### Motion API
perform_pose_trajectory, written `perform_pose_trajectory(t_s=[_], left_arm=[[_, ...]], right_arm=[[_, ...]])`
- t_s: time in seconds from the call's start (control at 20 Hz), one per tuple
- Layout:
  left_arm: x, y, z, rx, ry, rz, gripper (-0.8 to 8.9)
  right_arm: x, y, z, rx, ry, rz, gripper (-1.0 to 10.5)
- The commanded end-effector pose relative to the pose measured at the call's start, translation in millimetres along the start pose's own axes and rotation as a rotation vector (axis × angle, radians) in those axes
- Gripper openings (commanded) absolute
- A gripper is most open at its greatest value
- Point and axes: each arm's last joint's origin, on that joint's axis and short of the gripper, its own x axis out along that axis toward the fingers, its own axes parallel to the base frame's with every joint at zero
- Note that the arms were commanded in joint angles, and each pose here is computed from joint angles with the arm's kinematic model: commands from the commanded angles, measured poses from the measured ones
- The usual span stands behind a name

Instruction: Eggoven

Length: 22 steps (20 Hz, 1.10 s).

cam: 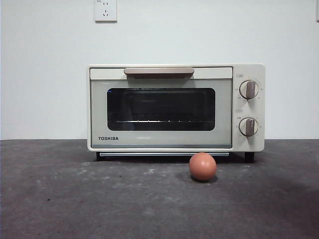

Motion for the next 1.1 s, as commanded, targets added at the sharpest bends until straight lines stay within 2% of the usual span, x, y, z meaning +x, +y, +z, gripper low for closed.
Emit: perform_pose_trajectory(t_s=[0.05,0.45,0.65,0.85,1.1], left_arm=[[2.5,1.6,-6.2,-0.061,0.002,0.002,0.08],[1.9,0.8,-2.7,-0.188,-0.02,-0.005,0.07],[-2.4,-3.5,9.3,-0.233,-0.036,-0.065,0.07],[-11.5,-11.2,32.7,-0.222,-0.074,-0.16,0.07],[-23.2,-19.0,65.0,-0.237,-0.073,-0.177,0.07]], right_arm=[[0.0,0.3,4.5,0.018,-0.054,0.005,0.1],[-1.6,1.2,17.3,0.103,-0.185,0.017,0.1],[-3.8,2.2,25.3,0.187,-0.214,0.038,0.0],[-9.9,4.3,42.9,0.329,-0.225,0.06,0.0],[-18.7,9.2,72.1,0.325,-0.216,0.119,0.0]])
